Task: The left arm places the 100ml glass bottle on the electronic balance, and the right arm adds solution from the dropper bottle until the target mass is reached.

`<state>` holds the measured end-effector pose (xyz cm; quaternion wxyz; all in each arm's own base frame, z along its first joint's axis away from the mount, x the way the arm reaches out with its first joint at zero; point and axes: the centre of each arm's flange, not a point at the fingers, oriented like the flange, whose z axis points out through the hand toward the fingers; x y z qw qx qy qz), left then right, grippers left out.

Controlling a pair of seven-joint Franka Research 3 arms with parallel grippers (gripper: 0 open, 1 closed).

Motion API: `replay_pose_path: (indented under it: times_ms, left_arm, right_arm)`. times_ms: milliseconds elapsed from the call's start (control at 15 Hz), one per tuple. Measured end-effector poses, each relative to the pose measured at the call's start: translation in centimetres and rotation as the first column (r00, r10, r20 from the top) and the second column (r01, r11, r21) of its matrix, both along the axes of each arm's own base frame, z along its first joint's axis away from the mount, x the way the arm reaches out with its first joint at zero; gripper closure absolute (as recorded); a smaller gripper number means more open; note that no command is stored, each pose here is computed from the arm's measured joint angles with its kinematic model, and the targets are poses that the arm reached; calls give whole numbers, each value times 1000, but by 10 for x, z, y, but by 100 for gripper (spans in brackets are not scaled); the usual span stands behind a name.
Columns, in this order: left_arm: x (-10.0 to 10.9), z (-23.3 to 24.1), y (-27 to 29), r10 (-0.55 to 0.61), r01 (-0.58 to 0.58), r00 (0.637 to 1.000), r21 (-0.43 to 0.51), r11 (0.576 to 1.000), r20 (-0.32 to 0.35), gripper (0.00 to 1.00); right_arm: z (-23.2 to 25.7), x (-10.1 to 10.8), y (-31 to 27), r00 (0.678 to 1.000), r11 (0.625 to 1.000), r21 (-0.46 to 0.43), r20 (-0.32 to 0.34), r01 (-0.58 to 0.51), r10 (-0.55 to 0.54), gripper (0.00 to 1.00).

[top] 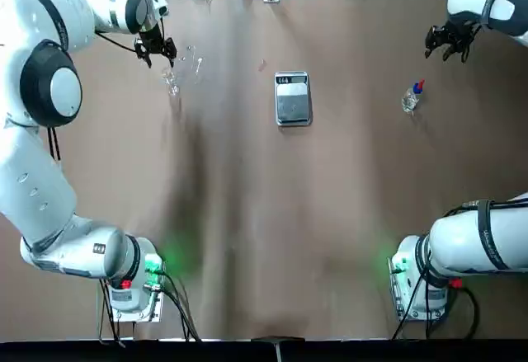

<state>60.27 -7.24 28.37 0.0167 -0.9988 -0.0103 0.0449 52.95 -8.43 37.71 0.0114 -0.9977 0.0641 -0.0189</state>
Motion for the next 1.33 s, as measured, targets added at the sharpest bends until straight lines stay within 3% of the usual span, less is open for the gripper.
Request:
replay_pose_path:
  times_ms: [133, 533, 800, 867, 1000, 1333]
  left_arm:
    - [0, -9, 0, 0, 0, 1000, 1, 1000, -10, 0]
    - [4, -34, -7, -11, 11, 1000, -6, 1000, 17, 3]
    - [3, -43, -8, -13, 13, 1000, -5, 1000, 6, 19]
    - [3, -44, -8, -13, 13, 1000, -5, 1000, 5, 19]
    - [3, -44, -8, -13, 13, 1000, -5, 1000, 5, 32]
    - [3, -45, -7, -11, 11, 1000, -5, 1000, 2, 33]
  right_arm:
    - [-18, -5, 0, 1000, 1000, -5, 12, 2, -2, 33]
    - [-60, -16, 2, 999, 1000, -5, -38, 2, -2, 34]
    - [-67, -16, 5, 999, 1000, -4, -51, -8, 8, 38]
    - [-69, -16, 7, 998, 1000, -4, -55, -12, 12, 39]
    - [-74, -15, 10, 998, 1000, -3, -64, -18, 18, 41]
    - [-80, -15, 10, 997, 1000, -4, -71, -21, 20, 51]
